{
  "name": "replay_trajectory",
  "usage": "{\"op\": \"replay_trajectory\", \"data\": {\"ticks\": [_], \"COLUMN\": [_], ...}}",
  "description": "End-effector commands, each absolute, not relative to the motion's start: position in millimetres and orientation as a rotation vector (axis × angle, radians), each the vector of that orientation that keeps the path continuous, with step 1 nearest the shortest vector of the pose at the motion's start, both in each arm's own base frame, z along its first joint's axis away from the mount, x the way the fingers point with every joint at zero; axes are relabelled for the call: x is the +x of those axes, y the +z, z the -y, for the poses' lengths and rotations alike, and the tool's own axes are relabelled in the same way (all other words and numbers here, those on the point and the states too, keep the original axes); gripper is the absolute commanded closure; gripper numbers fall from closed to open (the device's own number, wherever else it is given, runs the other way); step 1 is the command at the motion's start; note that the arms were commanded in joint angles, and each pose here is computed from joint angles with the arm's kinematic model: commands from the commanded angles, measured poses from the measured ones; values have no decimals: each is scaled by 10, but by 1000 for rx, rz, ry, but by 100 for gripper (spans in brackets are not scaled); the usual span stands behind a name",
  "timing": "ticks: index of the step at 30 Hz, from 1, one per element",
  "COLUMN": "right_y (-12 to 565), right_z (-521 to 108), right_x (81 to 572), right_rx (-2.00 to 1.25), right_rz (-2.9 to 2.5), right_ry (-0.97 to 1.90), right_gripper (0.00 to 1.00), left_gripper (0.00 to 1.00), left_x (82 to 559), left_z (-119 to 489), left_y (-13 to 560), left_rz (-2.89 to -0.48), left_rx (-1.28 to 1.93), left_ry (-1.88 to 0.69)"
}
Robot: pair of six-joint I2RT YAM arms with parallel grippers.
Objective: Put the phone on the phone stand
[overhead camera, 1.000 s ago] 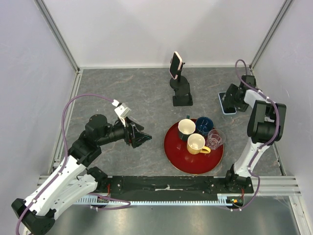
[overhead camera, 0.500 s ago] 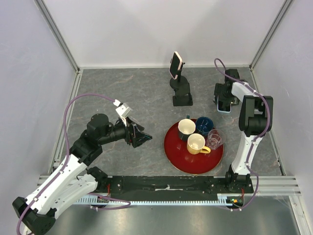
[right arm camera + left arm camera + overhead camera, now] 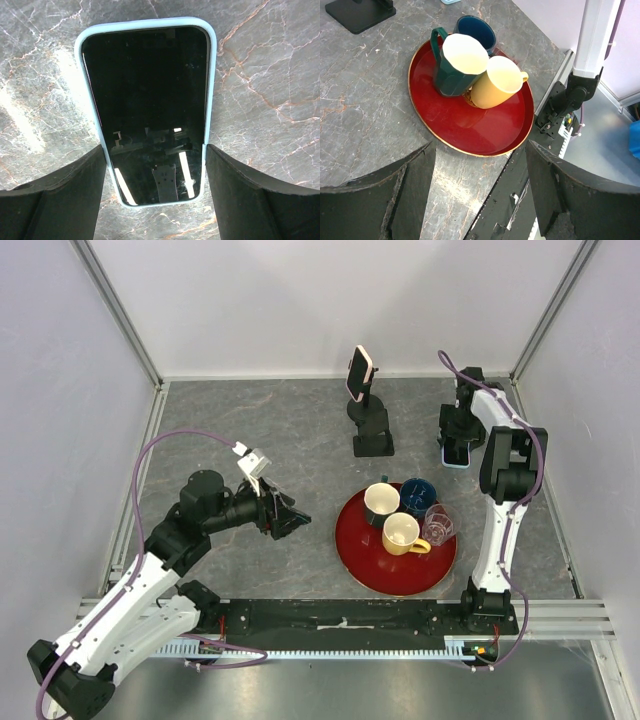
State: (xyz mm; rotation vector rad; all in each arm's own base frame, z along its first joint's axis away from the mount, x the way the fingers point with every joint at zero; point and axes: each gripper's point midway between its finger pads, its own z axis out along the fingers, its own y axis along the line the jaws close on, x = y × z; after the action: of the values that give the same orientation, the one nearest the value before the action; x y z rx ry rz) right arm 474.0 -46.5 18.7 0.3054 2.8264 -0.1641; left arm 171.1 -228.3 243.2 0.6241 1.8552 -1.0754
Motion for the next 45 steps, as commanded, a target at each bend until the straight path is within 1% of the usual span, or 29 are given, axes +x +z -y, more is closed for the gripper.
{"op": "replay_trajectory", "data": {"ticks": [1, 3, 4, 5, 6, 7, 8, 13, 14, 16, 17, 19, 20, 22, 23, 25, 29, 32, 34, 35, 36, 37, 38, 39, 40, 41, 42, 43, 45], "right_y": [-296, -262, -156, -150, -103, 35, 50, 464, 463, 720, 697, 941, 896, 1113, 1082, 1266, 1341, 1259, 1096, 1122, 965, 942, 958, 838, 809, 843, 699, 688, 625], "right_z": [489, 532, 524, 530, 503, 491, 480, 463, 452, 442, 431, 415, 409, 403, 409, 417, 477, 496, 487, 475, 434, 400, 388, 395, 409, 411, 420, 494, 532], "right_x": [4412, 4451, 4501, 4472, 4562, 4607, 4583, 4777, 4737, 4847, 4788, 4872, 4814, 4871, 4821, 4853, 4852, 4850, 4812, 4850, 4783, 4787, 4814, 4756, 4744, 4786, 4706, 4684, 4641], "right_rx": [312, 320, 318, 313, 305, 299, 294, 309, 320, 337, 365, 377, 387, 409, 416, 434, 476, 476, 458, 426, 404, 375, 338, 344, 337, 297, 300, 317, 300], "right_rz": [-2983, -2944, -2904, -2894, -2843, -2797, -2787, -2597, -2585, -2467, -2453, -2345, -2341, -2244, -2239, -2160, -2121, -2165, -2233, -2246, -2326, -2349, -2358, -2414, -2436, -2446, -2514, -2533, -2591], "right_ry": [-234, -283, -285, -294, -286, -284, -284, -243, -234, -197, -186, -151, -146, -117, -117, -97, -66, -56, -68, -66, -55, -38, -34, -48, -61, -66, -82, -138, -176], "right_gripper": [49, 62, 76, 84, 89, 99, 100, 100, 100, 100, 100, 100, 100, 100, 100, 100, 100, 100, 100, 100, 100, 89, 70, 52, 27, 19, 15, 4, 2], "left_gripper": [22, 22, 22, 22, 22, 22, 22, 22, 22, 22, 22, 22, 22, 22, 22, 22, 22, 22, 22, 22, 22, 22, 22, 22, 22, 22, 22, 22, 22], "left_x": [1734, 1738, 1743, 1750, 1754, 1763, 1763, 1780, 1782, 1788, 1793, 1794, 1792, 1796, 1795, 1793, 1792, 1790, 1789, 1791, 1789, 1788, 1783, 1784, 1781, 1783, 1781, 1782, 1783], "left_z": [2293, 2297, 2295, 2295, 2292, 2288, 2286, 2276, 2272, 2271, 2267, 2263, 2262, 2260, 2259, 2260, 2260, 2260, 2262, 2261, 2262, 2267, 2272, 2275, 2279, 2281, 2283, 2286, 2285], "left_y": [2443, 2439, 2435, 2435, 2441, 2438, 2431, 2417, 2428, 2427, 2435, 2418, 2422, 2425, 2429, 2436, 2433, 2437, 2434, 2431, 2427, 2430, 2421, 2428, 2421, 2424, 2425, 2421, 2415], "left_rz": [-1826, -1828, -1830, -1830, -1829, -1831, -1833, -1840, -1837, -1835, -1834, -1839, -1838, -1837, -1835, -1833, -1833, -1832, -1833, -1833, -1834, -1832, -1837, -1835, -1837, -1835, -1835, -1834, -1839], "left_rx": [657, 658, 656, 654, 653, 650, 648, 640, 639, 638, 636, 634, 633, 631, 631, 633, 633, 632, 633, 633, 633, 635, 637, 638, 639, 640, 640, 642, 639], "left_ry": [-1067, -1071, -1070, -1069, -1068, -1066, -1067, -1065, -1064, -1063, -1062, -1061, -1062, -1061, -1061, -1063, -1064, -1065, -1067, -1067, -1069, -1072, -1077, -1079, -1082, -1084, -1087, -1087, -1089]}}
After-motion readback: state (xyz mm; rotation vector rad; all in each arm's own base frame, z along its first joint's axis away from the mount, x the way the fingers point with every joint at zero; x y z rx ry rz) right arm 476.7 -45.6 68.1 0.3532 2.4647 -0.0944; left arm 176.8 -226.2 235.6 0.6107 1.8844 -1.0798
